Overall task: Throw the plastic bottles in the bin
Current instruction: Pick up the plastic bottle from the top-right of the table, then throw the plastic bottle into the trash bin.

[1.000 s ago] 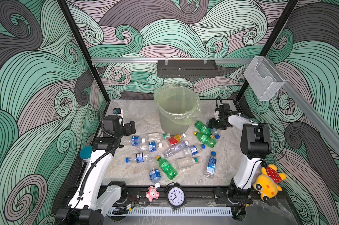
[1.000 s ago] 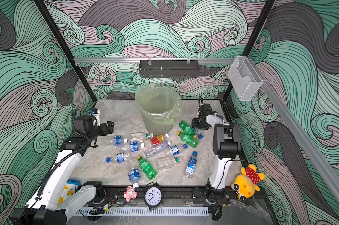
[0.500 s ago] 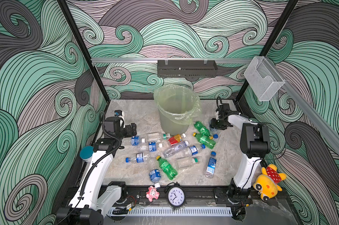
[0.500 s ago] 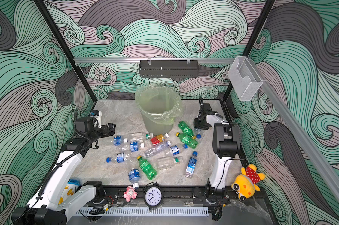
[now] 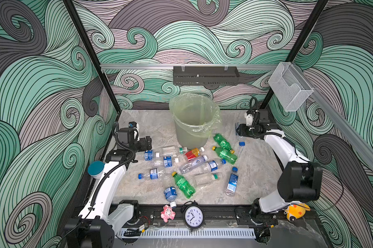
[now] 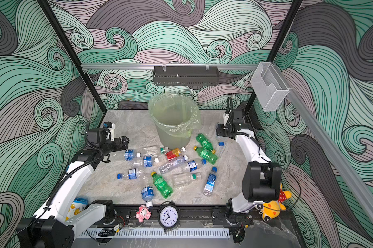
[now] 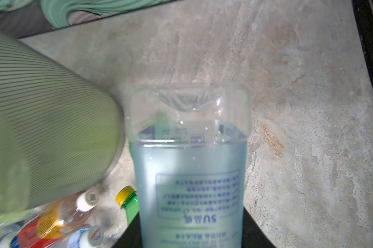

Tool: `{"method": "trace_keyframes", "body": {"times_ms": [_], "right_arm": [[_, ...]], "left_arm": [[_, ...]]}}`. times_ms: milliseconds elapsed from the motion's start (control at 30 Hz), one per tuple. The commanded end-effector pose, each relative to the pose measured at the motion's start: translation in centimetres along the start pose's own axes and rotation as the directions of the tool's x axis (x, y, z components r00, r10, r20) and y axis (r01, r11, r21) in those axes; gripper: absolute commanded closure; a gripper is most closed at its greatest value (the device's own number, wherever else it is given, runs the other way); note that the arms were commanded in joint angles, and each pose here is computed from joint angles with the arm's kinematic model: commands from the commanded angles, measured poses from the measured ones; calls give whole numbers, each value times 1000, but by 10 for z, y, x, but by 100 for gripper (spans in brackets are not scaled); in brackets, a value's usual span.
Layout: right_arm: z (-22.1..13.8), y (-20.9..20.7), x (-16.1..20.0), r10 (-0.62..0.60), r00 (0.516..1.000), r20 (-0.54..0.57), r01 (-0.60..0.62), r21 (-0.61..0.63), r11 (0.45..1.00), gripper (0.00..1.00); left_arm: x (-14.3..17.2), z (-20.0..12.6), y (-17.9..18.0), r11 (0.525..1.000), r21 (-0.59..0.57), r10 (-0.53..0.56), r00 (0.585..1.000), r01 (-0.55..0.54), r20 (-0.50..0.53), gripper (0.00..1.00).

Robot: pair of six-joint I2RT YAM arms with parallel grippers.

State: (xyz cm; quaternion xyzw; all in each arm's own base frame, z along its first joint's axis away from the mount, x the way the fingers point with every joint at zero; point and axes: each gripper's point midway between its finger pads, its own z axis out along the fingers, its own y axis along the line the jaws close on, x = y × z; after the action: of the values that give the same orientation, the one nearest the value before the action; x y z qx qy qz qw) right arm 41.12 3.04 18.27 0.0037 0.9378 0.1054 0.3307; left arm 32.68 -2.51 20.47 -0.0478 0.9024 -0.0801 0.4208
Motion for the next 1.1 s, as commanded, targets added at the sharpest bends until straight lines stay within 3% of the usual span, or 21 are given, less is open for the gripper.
{"method": "trace_keyframes", "body": {"times_ms": [0, 233, 533, 667, 733, 800, 900, 1067], "right_arm": [[-24, 29, 1, -50, 996, 72, 60, -145, 988, 55], [-100, 86, -8, -76, 940, 334, 205, -370, 906, 53], [-170, 168, -61, -176, 868, 465, 401, -447, 800, 50], [-163, 216, -104, -214, 855, 473, 445, -456, 770, 47], [-145, 233, -119, -239, 868, 436, 438, -442, 783, 40], [-129, 239, -125, -270, 879, 392, 431, -413, 802, 35], [-117, 238, -124, -292, 885, 363, 429, -391, 814, 11], [-135, 227, -116, -300, 875, 380, 437, -351, 828, 7]], "left_arm": [[-14, -5, -11, 999, 42, -1, 999, -1, 40, 8], [-20, -6, -11, 999, 36, 2, 999, -4, 55, 8], [-23, -9, -10, 1000, 31, 6, 998, -8, 63, 8], [-21, -9, -11, 999, 33, 3, 998, -5, 67, 8], [-20, -10, -9, 1000, 25, -4, 998, 3, 63, 8], [-18, -13, -8, 1000, 22, -9, 998, 7, 57, 8], [-17, -19, -8, 1000, 16, 4, 999, -5, 51, 8], [-16, -26, -6, 1000, 4, 20, 999, -21, 46, 7]]}}
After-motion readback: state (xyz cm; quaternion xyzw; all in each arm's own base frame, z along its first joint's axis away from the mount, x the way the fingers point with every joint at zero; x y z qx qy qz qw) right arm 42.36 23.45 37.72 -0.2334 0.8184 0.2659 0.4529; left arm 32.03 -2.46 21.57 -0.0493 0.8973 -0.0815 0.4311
